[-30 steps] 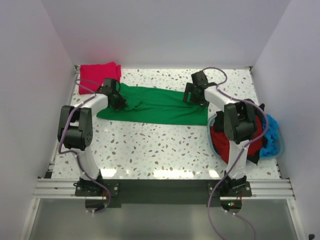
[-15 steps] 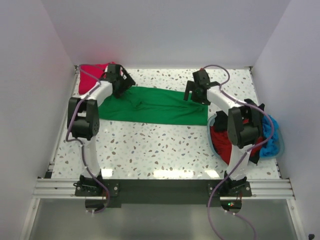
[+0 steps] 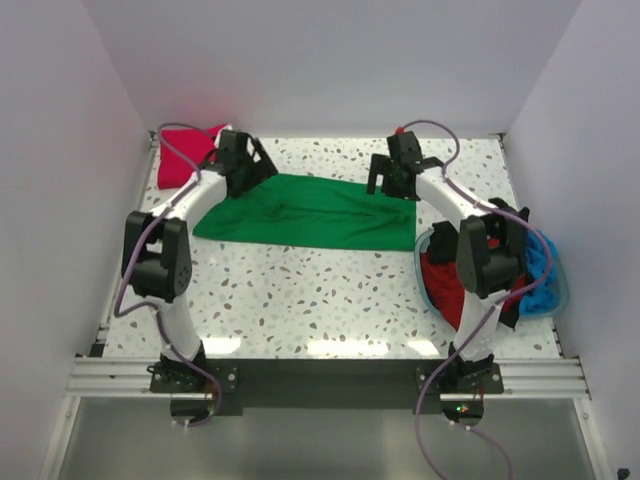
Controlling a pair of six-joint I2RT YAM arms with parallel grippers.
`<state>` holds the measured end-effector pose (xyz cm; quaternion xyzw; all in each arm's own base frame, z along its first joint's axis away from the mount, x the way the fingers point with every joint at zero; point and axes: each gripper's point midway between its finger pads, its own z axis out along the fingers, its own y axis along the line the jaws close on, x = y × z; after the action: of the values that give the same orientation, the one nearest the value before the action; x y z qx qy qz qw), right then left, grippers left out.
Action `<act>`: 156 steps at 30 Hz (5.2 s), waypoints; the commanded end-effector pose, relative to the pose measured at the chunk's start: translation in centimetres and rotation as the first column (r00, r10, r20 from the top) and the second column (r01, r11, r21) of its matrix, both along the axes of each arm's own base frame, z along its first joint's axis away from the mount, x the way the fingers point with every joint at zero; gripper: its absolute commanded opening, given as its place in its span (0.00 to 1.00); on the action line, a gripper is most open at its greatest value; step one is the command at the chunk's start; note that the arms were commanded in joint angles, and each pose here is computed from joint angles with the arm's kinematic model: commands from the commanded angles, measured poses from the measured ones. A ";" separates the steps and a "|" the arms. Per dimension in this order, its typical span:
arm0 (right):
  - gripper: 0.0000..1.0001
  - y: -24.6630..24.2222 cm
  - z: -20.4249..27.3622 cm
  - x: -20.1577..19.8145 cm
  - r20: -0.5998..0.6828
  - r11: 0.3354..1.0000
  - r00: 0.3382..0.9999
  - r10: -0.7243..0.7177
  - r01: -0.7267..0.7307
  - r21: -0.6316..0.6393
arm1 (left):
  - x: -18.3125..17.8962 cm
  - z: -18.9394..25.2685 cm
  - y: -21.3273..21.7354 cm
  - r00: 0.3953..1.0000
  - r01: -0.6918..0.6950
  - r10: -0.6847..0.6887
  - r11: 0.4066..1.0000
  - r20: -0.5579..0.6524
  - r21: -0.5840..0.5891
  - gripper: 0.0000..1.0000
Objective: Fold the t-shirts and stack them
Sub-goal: Fold the tshirt
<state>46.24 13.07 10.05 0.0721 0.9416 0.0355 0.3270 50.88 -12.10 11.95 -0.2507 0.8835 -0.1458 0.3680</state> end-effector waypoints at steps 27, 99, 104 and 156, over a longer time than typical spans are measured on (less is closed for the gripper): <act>0.99 8.5 -10.4 -25.5 -0.341 0.992 0.931 0.127 -0.118 0.049 | 2.2 -10.6 -13.0 0.906 0.416 -0.413 0.909 -0.087 0.010 1.00; 0.99 13.9 -10.7 -30.8 -0.251 0.931 0.898 0.362 -0.364 0.042 | -0.6 -10.7 -13.5 0.885 0.462 -0.463 0.857 -0.051 0.230 1.00; 0.99 14.9 -10.1 -30.2 -0.225 0.936 0.910 0.347 -0.351 0.026 | 1.7 -9.6 -14.9 0.872 0.476 -0.489 0.848 -0.004 0.232 1.00; 0.99 13.1 0.0 -27.9 -0.004 0.961 0.968 0.250 -0.247 0.124 | -30.1 -6.8 -4.4 0.902 0.386 -0.397 0.918 -0.170 -0.091 1.00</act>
<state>18.53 26.05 8.28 -0.0679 0.9503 0.0865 0.2913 20.99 -13.11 4.86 -0.1091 0.9517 -0.1409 0.2501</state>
